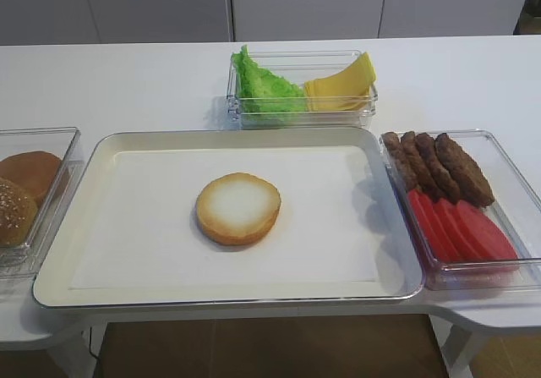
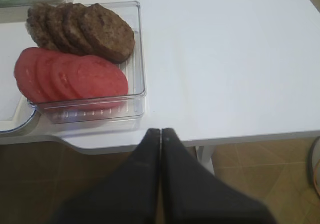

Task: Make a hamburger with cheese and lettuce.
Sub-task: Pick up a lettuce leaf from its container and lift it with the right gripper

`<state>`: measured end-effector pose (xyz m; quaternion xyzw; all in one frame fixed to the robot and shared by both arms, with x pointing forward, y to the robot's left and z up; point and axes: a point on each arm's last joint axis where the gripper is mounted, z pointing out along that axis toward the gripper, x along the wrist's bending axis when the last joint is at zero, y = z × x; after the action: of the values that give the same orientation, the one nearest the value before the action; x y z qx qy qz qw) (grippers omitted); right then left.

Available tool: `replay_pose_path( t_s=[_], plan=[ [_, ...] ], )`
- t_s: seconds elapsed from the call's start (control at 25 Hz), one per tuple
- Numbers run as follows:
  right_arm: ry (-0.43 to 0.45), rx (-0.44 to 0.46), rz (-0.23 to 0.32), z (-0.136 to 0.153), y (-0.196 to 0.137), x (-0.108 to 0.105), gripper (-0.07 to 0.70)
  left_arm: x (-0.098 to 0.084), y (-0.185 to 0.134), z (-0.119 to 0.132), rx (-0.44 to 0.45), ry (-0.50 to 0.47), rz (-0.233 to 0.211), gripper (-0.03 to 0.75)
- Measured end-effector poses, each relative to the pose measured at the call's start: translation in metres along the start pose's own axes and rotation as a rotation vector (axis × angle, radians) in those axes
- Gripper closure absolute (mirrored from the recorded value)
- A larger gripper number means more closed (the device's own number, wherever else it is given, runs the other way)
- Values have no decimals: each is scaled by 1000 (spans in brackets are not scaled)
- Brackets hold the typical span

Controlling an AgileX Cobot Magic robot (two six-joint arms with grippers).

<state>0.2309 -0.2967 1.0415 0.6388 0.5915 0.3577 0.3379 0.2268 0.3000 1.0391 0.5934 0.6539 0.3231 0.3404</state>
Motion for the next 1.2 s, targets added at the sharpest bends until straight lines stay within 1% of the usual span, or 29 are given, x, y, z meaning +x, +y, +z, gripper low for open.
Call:
replay_pose_path(
  t_s=[0.08,0.16,0.24,0.28,0.4,0.48,0.52,0.64,0.8,0.88,1.08,1.2],
  plan=[
    [0,0,20,0,0,0,633,0,0,0,0,0,0,277],
    [5,-4,64,0,0,0,611,0,0,0,0,0,0,277],
    [46,-15,103,0,2,4,559,0,0,0,0,0,0,277],
    [74,-25,117,0,3,7,520,0,0,0,0,0,0,277],
    [165,-55,140,-3,7,15,393,0,0,0,0,0,0,277],
    [206,-82,154,-6,10,18,347,0,0,0,0,0,0,277],
    [220,-98,158,-9,13,19,338,0,0,0,0,0,0,277],
    [245,-127,144,-15,21,22,325,0,0,0,0,0,0,277],
    [259,-91,147,-14,43,25,322,0,0,0,0,0,0,277],
    [259,-62,158,-9,58,26,322,0,0,0,0,0,0,277],
    [251,-46,195,12,103,27,321,0,0,0,0,0,0,277],
    [262,-40,199,29,128,29,321,0,0,0,0,0,0,277]
  ],
)
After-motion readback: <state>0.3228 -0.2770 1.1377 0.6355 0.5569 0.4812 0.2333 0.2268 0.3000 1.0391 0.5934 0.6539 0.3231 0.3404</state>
